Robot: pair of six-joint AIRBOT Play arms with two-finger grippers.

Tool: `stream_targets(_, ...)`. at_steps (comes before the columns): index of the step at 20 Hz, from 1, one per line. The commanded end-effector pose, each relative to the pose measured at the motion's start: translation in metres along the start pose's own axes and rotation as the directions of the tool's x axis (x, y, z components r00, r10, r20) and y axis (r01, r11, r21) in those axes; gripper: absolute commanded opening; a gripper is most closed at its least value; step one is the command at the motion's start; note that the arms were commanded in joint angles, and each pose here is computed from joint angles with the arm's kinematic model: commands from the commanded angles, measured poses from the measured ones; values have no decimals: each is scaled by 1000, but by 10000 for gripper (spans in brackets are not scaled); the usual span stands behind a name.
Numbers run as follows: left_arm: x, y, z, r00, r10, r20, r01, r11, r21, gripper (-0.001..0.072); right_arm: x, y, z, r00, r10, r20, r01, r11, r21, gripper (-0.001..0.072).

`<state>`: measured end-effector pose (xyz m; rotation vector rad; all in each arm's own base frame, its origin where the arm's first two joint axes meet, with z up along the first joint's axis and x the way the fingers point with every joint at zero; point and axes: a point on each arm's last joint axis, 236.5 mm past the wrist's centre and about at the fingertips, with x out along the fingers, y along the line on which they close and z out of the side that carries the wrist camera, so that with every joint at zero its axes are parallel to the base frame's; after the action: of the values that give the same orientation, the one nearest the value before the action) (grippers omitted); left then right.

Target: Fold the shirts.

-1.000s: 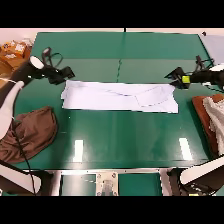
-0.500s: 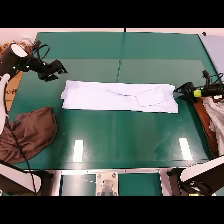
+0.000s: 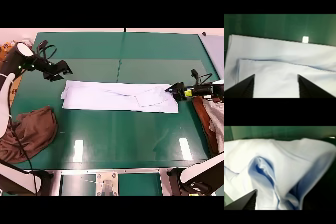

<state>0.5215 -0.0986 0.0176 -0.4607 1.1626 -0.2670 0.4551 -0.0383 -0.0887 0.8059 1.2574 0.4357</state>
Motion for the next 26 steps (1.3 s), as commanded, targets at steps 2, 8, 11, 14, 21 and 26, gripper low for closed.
stream_targets(2, 15, -35, -9, 1000, -22, -6, 23, 991, 133, 24, 16, 27, -2, 999, 17, -44, -18, 1000, -10, 611)
stream_targets(8, 34, -86, -33, 997, -60, -40, 67, 972, 226, 23, 5, 54, 9, 999, 15, -42, -15, 1000, -4, 18)
stream_targets(11, 68, -133, -62, 992, -104, -75, 122, 951, 285, 23, -30, 92, 13, 1000, 0, -22, -1, 998, -57, 18)
stream_targets(14, 131, -200, -112, 970, -215, -117, 241, 920, 308, 24, -74, 157, -1, 1000, 7, -24, -11, 991, -136, 18)
stream_targets(21, 197, -299, -200, 886, -440, -149, 461, 871, 169, 24, -105, 267, -28, 999, 18, 27, -9, 956, -295, 18)
stream_targets(26, 193, -296, -210, 863, -453, -226, 490, 858, 153, 24, -89, 276, -31, 1000, 22, 11, -18, 950, -311, 18)
